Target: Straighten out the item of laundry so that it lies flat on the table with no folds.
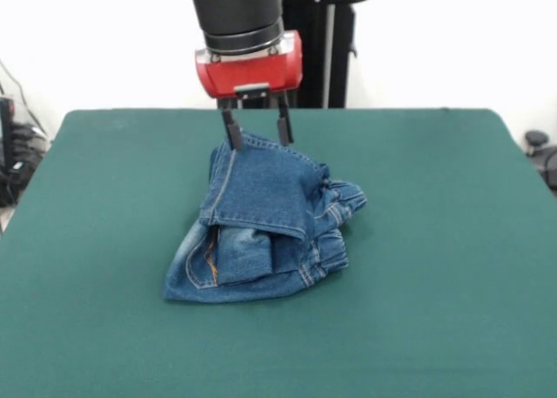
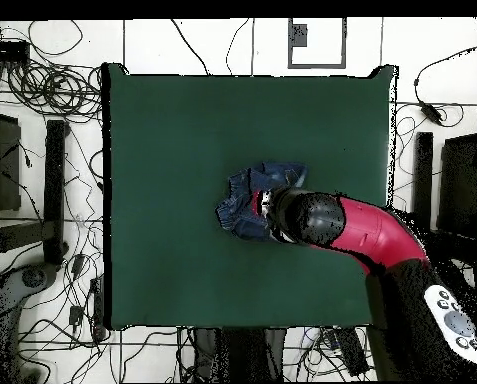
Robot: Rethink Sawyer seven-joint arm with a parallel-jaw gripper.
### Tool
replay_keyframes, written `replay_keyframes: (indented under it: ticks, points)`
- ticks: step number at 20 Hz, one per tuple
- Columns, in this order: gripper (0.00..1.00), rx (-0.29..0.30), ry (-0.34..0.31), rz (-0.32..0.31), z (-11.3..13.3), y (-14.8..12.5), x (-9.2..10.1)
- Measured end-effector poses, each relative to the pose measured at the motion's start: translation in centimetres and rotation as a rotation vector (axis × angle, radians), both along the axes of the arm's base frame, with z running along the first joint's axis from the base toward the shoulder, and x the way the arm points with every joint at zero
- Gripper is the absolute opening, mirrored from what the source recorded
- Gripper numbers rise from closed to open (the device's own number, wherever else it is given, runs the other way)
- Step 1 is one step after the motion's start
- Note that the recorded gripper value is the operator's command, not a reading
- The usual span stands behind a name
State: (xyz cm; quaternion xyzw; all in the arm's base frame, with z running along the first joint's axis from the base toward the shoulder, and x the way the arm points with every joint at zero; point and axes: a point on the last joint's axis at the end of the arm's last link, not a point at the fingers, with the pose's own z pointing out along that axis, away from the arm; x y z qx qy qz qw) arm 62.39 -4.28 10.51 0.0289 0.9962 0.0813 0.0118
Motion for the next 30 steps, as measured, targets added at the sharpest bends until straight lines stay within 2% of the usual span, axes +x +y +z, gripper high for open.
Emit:
replay_keyframes:
  ticks: [8, 23, 30]
  points:
    - [1.00, -0.002, 0.041, 0.014, -2.8, -1.6, -1.8]
    - [1.00, 0.039, 0.078, 0.028, -7.3, -0.1, -3.5]
    - [1.00, 0.056, 0.080, 0.029, -7.8, 0.3, -3.5]
